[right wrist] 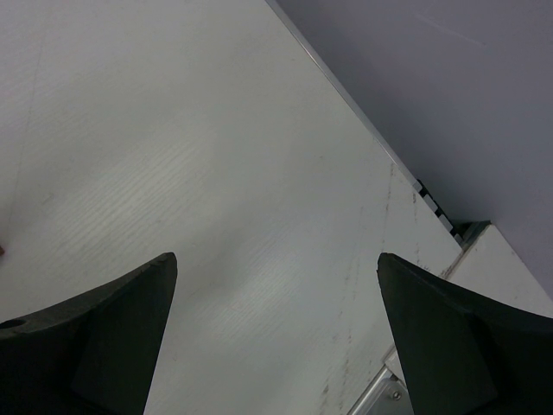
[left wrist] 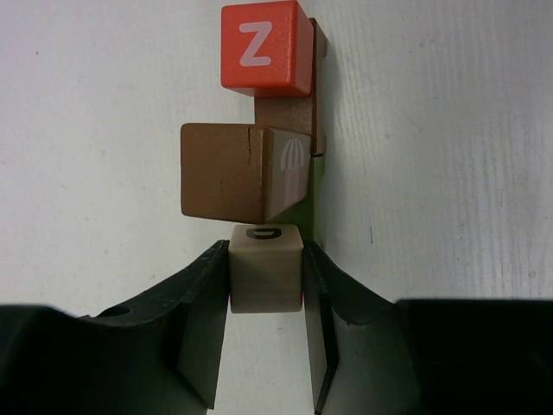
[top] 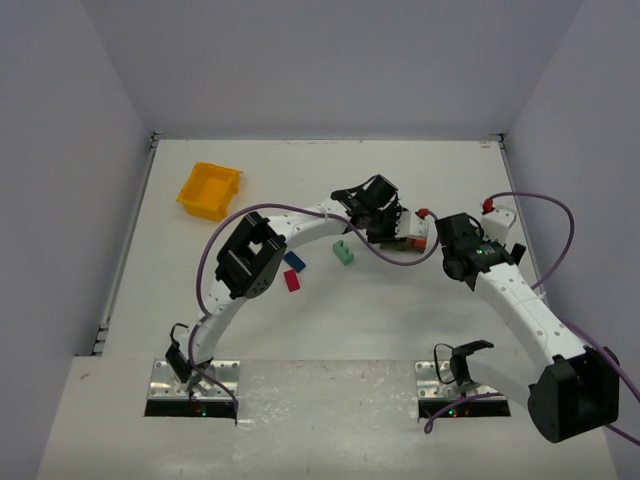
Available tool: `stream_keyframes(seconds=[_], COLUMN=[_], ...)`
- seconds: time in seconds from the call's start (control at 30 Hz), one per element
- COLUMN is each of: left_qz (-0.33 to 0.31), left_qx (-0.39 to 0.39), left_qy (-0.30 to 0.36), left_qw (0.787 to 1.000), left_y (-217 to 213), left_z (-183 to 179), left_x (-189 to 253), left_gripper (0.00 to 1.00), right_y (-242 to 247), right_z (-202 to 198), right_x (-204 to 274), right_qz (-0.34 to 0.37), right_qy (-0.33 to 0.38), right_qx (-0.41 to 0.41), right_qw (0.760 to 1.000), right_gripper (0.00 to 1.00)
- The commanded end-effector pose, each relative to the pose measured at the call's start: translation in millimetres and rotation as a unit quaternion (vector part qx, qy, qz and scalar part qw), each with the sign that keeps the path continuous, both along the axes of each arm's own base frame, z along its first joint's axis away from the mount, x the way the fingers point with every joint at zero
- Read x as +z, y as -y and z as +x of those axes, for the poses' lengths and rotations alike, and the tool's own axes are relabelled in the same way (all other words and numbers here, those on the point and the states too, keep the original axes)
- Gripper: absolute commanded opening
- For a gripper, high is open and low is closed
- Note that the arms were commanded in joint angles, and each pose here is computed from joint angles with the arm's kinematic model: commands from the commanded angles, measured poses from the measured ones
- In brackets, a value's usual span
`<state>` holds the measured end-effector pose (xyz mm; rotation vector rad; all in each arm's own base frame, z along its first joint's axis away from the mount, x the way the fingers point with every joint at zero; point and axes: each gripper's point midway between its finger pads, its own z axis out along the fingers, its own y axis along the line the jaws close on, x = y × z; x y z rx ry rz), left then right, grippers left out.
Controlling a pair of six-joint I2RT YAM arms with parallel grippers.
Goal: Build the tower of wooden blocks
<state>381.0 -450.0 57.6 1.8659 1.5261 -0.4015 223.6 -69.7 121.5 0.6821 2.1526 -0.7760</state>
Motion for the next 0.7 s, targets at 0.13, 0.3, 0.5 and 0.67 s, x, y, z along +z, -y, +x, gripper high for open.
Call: stream_keyframes(seconds=[0.13, 0.3, 0.5, 0.67], left_qz=[-0.001, -0.004, -0.007, -0.007], left_qx=[-0.021, -0.021, -0.020, -0.020], left_qy=[0.006, 0.005, 0.003, 0.001], left_qw=[1.000, 1.000, 1.000, 1.000], left_y=[4.4, 5.4, 7.2, 7.3], left_z=[-9.4, -9.6, -10.4, -11.5], left_x=[6.3, 8.0, 8.5, 8.0], left_gripper=[0.34, 0.34, 0.33, 0.32], right_y=[3.9, 3.9, 4.0, 4.0], right_z=[6.6, 6.7, 6.2, 5.8], right_x=[12.9, 12.4, 11.6, 11.9], right_qz=[-0.016, -0.019, -0.019, -0.018], right_qy=[0.021, 0.014, 0.010, 0.012], right_qx=[-0.013, -0.014, -0.015, -0.014], right_qw=[1.000, 1.000, 1.000, 1.000], right_gripper=[0.99, 0.99, 0.99, 0.99])
